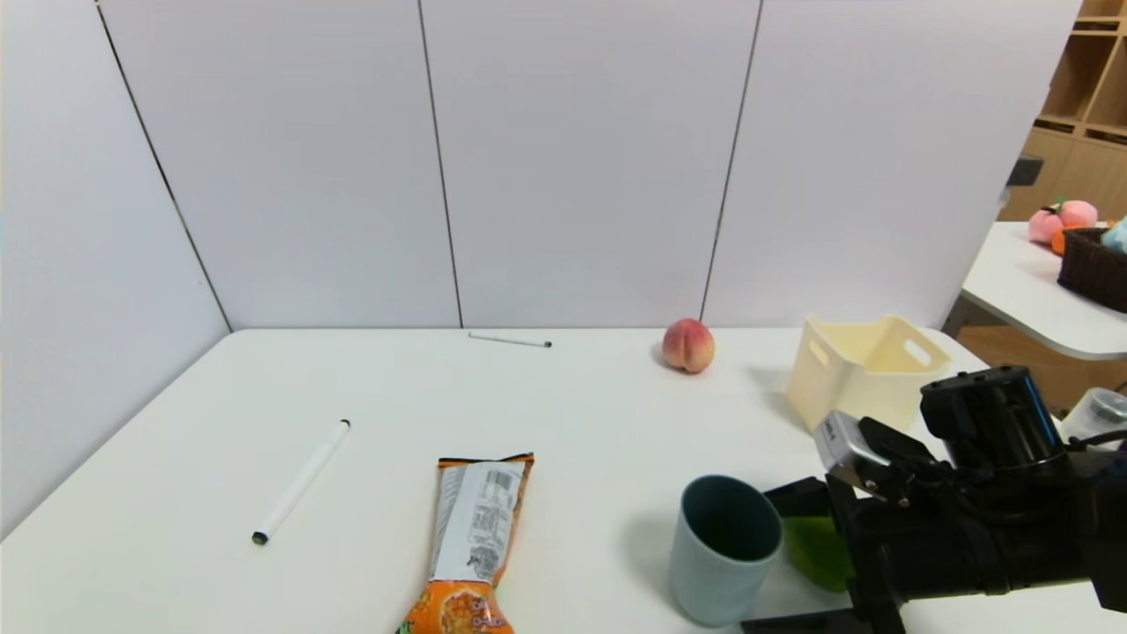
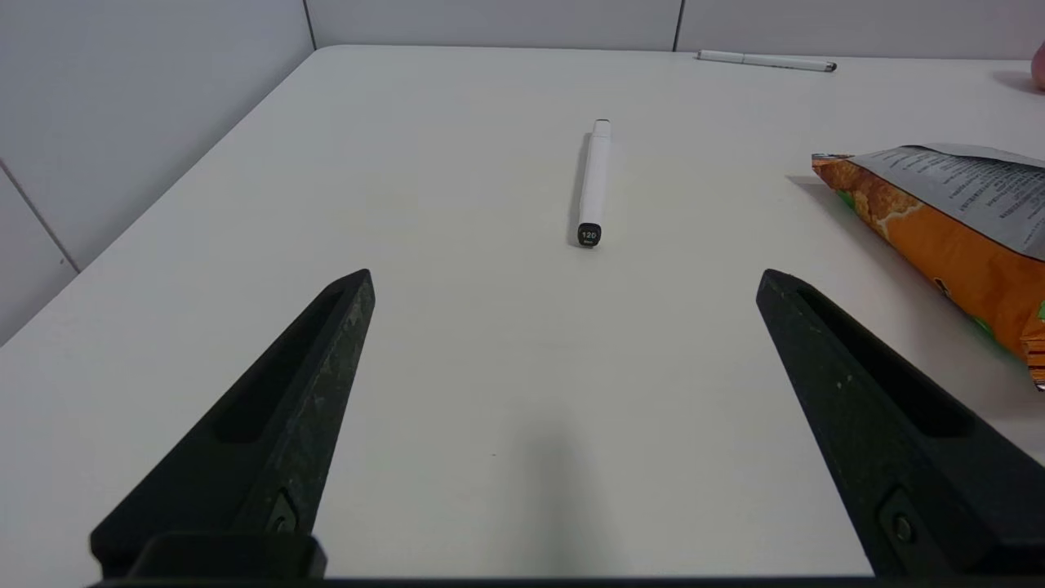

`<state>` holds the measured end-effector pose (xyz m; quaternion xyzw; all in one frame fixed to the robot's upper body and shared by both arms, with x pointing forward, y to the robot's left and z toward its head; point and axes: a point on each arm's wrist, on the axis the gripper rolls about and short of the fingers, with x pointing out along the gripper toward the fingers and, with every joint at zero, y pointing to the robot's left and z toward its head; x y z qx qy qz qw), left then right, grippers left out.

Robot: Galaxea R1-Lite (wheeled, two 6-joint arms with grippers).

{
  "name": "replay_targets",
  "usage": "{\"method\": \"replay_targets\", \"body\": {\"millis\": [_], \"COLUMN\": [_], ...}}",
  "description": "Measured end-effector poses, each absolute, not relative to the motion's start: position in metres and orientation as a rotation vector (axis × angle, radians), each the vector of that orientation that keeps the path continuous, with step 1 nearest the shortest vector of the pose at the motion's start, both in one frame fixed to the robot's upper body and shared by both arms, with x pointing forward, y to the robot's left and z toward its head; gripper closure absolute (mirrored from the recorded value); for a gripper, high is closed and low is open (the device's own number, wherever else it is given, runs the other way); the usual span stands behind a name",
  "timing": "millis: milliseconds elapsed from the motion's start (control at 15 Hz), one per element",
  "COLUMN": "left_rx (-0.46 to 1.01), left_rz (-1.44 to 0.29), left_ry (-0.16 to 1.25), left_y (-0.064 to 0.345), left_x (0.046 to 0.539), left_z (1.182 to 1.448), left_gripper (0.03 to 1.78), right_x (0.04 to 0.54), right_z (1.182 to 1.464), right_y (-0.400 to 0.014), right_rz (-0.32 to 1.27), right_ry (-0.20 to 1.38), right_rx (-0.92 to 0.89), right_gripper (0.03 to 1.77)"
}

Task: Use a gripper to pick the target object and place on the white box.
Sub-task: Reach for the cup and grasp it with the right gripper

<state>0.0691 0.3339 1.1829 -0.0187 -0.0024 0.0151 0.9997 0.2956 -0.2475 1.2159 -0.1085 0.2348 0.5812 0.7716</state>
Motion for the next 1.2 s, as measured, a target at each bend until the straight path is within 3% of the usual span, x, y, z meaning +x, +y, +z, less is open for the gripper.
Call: {"method": "replay_targets", "body": {"millis": [1200], "left_rx": [-0.036], "left_rz": [0.03], "left_ry": [-0.004], "left_y": [0.334], "left_x": [0.069], "left_z": [1.183], "left_gripper": [0.12], "right_x": [0.315], "right_z": [1.201], "right_y": [-0.22], "right_rz": [1.327], "right_ry": [0.53], "right_rx": [-0.218], "right_gripper": [0.09]}}
